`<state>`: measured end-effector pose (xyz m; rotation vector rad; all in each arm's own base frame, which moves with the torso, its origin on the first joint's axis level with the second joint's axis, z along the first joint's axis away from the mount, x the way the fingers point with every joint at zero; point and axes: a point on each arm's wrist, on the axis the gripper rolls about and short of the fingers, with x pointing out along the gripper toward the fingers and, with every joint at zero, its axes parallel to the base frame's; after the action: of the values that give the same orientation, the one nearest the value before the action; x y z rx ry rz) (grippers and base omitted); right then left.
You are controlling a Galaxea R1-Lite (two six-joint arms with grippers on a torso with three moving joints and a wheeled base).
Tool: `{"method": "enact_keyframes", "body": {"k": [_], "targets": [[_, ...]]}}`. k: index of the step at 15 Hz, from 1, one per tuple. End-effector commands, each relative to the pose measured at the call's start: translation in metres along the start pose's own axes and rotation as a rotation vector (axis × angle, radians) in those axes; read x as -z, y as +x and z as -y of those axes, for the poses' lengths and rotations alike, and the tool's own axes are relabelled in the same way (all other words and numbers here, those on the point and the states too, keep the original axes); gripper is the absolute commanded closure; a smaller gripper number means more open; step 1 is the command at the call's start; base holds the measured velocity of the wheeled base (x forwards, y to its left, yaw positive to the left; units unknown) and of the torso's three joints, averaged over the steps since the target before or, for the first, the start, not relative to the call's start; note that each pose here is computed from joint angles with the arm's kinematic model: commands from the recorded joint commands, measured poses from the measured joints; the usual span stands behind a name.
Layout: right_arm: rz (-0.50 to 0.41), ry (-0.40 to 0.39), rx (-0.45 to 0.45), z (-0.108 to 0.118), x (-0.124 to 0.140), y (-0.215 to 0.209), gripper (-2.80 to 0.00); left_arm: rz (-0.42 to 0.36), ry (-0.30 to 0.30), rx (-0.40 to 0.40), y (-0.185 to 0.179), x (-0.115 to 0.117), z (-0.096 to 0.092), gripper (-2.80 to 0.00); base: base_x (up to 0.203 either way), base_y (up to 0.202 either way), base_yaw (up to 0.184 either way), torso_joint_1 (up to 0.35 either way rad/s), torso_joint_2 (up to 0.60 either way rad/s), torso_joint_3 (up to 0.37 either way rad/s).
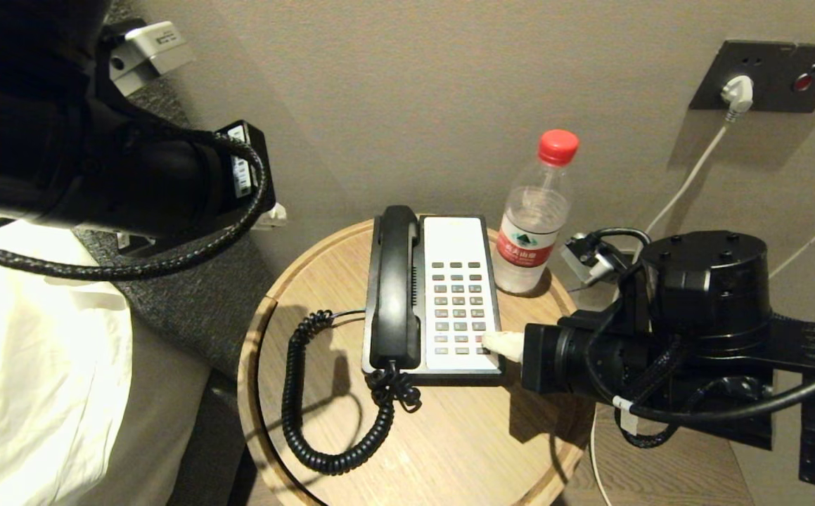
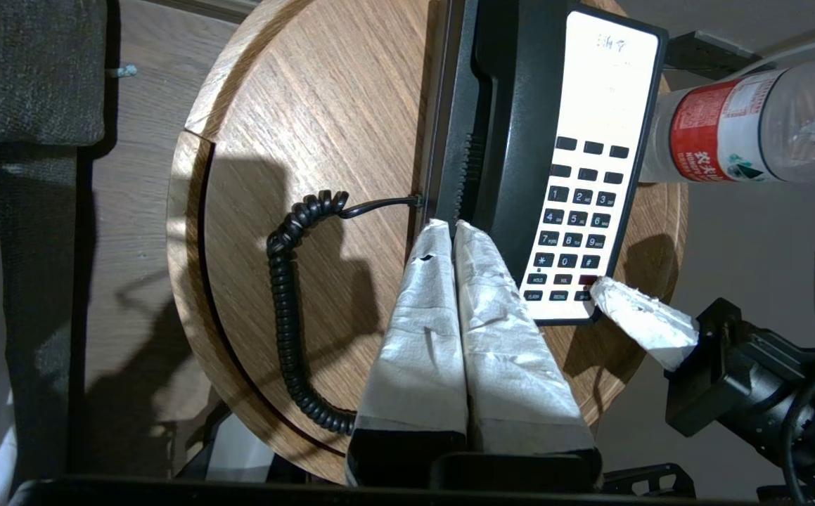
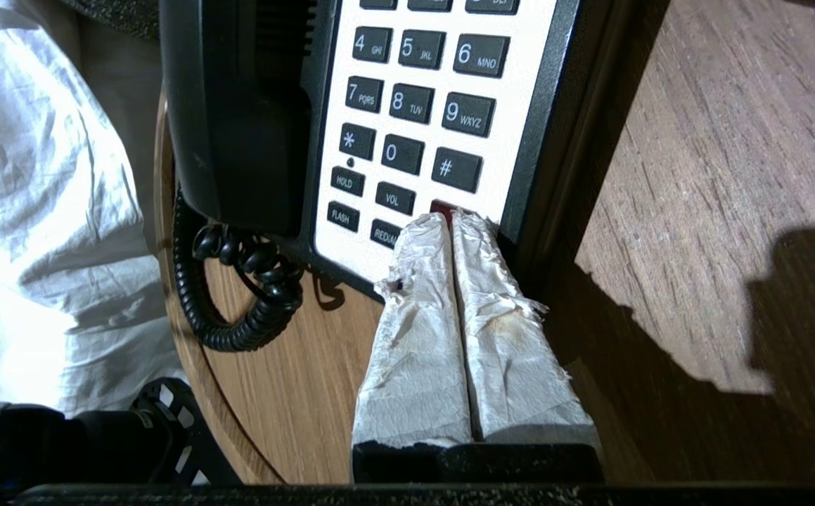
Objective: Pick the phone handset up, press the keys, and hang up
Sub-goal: End the call using the dial pad
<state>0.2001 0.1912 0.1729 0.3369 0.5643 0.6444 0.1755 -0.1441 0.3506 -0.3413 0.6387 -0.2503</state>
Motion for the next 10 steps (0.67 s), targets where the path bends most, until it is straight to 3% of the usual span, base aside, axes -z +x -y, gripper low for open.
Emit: {"method": "enact_keyframes", "body": {"k": [1, 10], "targets": [[-0.001, 0.002, 0.001, 0.0001, 0.0007, 0.0010, 0.00, 0.000, -0.003, -0.004, -0.0011, 0.0004, -0.0007, 0.00, 0.000, 0.000, 0.000, 0.000, 0.00, 0.000], [-0.006, 0.002, 0.002, 0.0009, 0.0021, 0.0005, 0.00, -0.001, -0.008, 0.000, -0.0020, 0.0003, -0.0013, 0.00, 0.000, 0.000, 0.000, 0.000, 0.00, 0.000]]}}
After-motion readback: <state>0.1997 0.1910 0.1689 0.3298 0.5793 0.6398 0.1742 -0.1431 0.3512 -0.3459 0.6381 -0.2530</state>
